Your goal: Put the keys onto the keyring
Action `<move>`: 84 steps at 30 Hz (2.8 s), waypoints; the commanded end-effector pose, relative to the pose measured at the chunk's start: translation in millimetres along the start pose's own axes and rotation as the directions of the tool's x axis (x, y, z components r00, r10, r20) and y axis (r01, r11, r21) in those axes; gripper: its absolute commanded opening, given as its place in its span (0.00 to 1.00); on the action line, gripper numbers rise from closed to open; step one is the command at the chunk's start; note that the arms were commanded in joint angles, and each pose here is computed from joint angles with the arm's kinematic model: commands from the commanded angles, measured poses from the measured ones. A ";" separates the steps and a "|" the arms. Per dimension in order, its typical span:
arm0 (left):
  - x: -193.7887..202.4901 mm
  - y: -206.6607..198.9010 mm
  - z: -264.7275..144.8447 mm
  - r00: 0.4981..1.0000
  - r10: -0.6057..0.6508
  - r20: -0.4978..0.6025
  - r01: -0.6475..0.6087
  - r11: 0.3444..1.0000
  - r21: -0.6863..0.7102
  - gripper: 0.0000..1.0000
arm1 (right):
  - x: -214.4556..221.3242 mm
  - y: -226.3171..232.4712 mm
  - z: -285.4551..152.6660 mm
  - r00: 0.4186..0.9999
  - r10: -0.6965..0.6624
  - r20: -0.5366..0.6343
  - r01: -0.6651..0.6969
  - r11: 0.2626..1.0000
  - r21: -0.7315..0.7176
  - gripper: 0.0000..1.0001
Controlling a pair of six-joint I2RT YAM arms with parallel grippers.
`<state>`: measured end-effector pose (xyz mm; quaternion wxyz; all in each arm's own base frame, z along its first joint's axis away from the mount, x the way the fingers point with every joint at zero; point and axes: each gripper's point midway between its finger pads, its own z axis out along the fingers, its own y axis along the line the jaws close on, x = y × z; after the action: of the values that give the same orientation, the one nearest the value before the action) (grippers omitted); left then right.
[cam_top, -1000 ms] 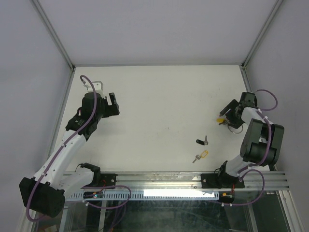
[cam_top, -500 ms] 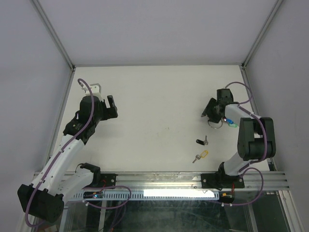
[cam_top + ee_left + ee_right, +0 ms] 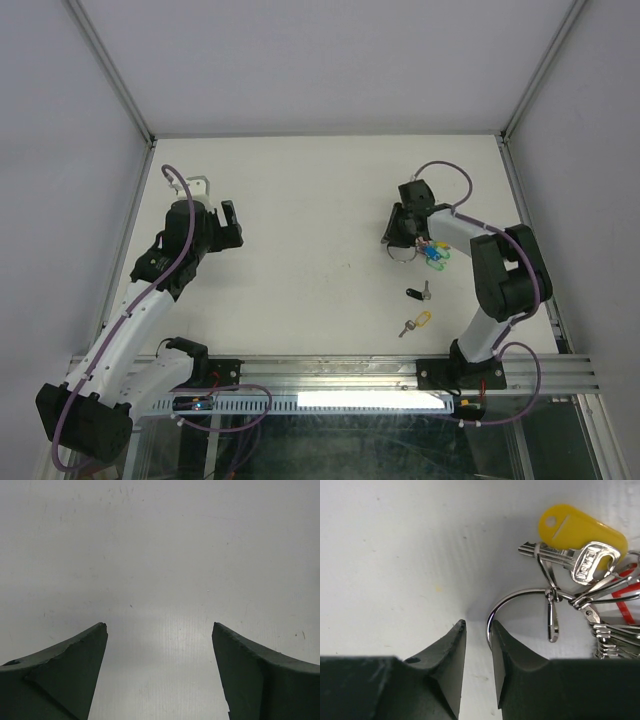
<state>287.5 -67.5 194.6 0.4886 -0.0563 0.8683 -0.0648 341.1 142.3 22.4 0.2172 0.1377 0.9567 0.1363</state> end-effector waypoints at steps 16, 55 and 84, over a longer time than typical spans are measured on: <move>5.4 -26.5 0.5 0.995 -0.102 0.006 0.101 0.986 0.136 0.99 | 47.9 58.7 14.9 0.994 -0.105 -0.034 0.104 0.994 -0.016 0.00; 67.4 -138.2 41.9 0.987 -0.158 -0.039 0.159 0.886 0.436 0.85 | 1.1 33.6 -54.9 0.929 -0.357 0.099 0.336 0.925 0.177 0.42; 85.0 -117.3 37.5 0.985 -0.158 -0.068 0.172 0.913 0.370 0.82 | 35.8 88.9 -6.7 0.915 -0.402 -0.017 0.401 0.906 0.133 0.33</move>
<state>278.3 -201.6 110.8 0.4444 -0.0297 0.8540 -0.2688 309.4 239.6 29.2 0.2080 -0.0831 0.9733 0.0501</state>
